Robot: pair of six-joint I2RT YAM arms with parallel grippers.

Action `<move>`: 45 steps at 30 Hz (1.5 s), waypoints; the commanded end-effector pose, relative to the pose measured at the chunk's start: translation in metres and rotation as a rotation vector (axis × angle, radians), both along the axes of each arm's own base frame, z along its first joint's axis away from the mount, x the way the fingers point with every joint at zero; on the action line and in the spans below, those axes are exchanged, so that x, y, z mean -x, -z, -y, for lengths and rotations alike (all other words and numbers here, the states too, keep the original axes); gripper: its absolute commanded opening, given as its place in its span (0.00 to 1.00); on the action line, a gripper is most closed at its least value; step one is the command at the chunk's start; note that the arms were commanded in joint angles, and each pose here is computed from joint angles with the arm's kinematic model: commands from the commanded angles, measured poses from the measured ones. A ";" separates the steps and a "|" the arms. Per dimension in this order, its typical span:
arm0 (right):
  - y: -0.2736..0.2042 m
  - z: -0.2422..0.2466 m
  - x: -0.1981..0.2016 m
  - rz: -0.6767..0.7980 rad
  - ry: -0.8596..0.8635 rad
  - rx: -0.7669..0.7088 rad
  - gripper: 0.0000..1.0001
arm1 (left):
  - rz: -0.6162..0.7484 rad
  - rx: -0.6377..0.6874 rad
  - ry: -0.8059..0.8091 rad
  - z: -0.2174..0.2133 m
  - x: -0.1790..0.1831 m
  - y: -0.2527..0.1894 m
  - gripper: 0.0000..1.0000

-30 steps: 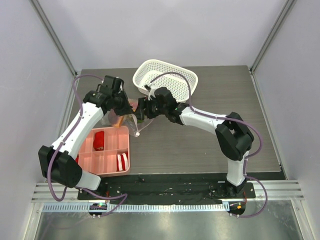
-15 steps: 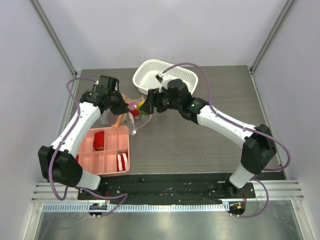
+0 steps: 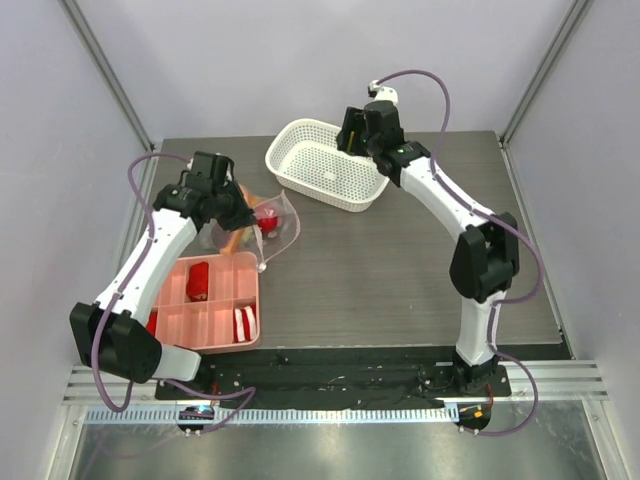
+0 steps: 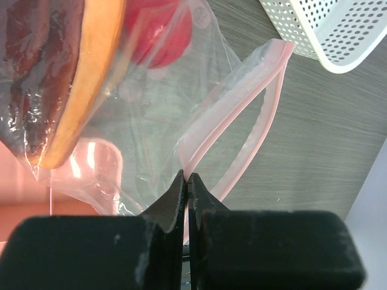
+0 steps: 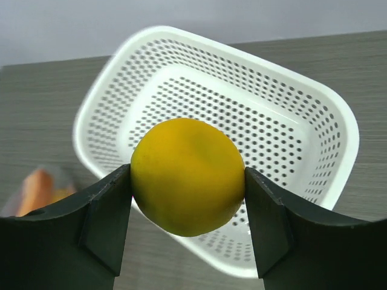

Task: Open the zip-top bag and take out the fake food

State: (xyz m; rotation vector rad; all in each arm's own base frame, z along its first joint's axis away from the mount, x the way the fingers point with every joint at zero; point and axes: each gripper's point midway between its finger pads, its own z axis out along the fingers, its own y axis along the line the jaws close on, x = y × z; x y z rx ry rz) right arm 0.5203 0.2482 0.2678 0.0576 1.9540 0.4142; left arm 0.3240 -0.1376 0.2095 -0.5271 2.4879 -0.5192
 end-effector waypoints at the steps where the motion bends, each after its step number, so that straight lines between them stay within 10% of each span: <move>1: 0.049 0.014 -0.028 -0.053 0.025 0.149 0.04 | 0.068 0.038 0.057 0.008 -0.003 -0.020 0.00; 8: 0.104 -0.005 -0.040 -0.153 -0.045 0.141 0.17 | 0.079 0.052 0.101 0.014 -0.004 -0.024 0.00; 12: 0.103 -0.002 -0.038 -0.171 -0.030 0.141 0.69 | 0.093 0.045 0.128 0.015 -0.008 -0.031 0.00; 18: 0.060 0.000 -0.022 -0.131 -0.040 0.124 0.99 | 0.098 0.008 0.130 0.010 -0.012 -0.034 0.00; 31: -0.018 -0.082 0.083 -0.044 -0.331 -0.049 0.94 | 0.115 0.000 0.148 0.013 -0.025 -0.041 0.00; 38: -0.050 -0.116 0.140 -0.038 -0.392 -0.394 0.39 | 0.158 0.027 0.132 0.018 -0.036 -0.052 0.00; 45: -0.014 -0.155 0.165 -0.163 -0.498 -0.447 0.21 | 0.194 0.110 0.110 0.028 -0.038 -0.064 0.00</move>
